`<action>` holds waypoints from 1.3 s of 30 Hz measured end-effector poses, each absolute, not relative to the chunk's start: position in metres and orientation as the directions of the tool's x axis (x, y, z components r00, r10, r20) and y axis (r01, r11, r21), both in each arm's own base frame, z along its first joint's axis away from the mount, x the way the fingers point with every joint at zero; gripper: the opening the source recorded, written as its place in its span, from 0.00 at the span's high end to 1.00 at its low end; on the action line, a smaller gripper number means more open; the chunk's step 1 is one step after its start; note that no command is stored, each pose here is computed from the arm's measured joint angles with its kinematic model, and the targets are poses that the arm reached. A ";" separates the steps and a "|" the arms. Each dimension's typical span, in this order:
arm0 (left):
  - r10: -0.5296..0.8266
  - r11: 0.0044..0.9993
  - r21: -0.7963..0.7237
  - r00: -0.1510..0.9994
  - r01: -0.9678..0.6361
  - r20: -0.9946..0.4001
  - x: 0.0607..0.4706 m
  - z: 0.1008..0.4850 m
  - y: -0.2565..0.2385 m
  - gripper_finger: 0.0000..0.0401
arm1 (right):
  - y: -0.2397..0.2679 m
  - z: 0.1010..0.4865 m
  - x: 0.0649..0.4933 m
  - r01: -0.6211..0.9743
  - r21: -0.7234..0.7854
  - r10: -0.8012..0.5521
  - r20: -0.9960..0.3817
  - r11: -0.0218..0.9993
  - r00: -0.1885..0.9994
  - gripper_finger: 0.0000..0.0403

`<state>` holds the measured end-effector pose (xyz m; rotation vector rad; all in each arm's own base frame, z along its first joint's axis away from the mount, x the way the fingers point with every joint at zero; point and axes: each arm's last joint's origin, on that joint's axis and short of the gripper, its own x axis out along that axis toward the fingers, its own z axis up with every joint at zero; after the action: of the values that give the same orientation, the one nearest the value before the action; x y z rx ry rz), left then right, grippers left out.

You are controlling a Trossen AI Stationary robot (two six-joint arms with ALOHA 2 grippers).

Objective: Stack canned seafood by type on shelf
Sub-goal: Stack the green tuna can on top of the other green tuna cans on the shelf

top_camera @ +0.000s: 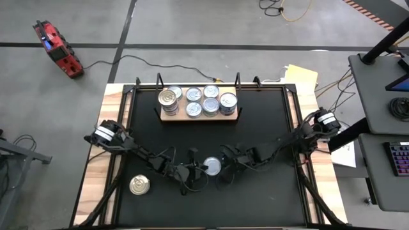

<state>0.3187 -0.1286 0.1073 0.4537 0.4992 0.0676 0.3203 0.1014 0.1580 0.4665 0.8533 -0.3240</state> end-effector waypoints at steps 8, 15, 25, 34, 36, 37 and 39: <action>0.168 0.916 0.400 0.873 0.034 -0.458 0.317 0.104 -0.128 1.00 | 0.094 0.158 0.321 0.494 0.323 -0.083 -0.766 0.807 0.638 0.97; 0.158 0.931 0.364 0.871 0.026 -0.466 0.313 0.101 -0.129 1.00 | 0.092 0.162 0.321 0.481 0.419 0.034 -0.780 0.770 0.625 0.92; 0.137 0.939 0.342 0.873 0.036 -0.468 0.309 0.098 -0.129 1.00 | 0.091 0.162 0.323 0.506 0.456 0.033 -0.766 0.732 0.642 0.56; 0.119 0.947 0.319 0.885 0.034 -0.450 0.304 0.096 -0.127 1.00 | 0.085 0.157 0.322 0.545 0.458 -0.010 -0.760 0.703 0.650 0.33; 0.119 0.948 0.318 0.885 0.033 -0.449 0.304 0.096 -0.127 1.00 | 0.086 0.156 0.322 0.532 0.482 -0.003 -0.740 0.696 0.673 0.32; 0.119 0.948 0.315 0.885 0.032 -0.449 0.304 0.096 -0.127 1.00 | 0.086 0.155 0.322 0.524 0.498 0.002 -0.726 0.691 0.687 0.32; 0.119 0.951 0.308 0.885 0.028 -0.449 0.304 0.096 -0.127 1.00 | 0.085 0.151 0.320 0.516 0.527 0.010 -0.706 0.675 0.709 0.32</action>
<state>0.3044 -0.1271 0.0956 0.3134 0.4833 0.0484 0.3203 0.0852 0.1511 0.7894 0.7411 -0.3156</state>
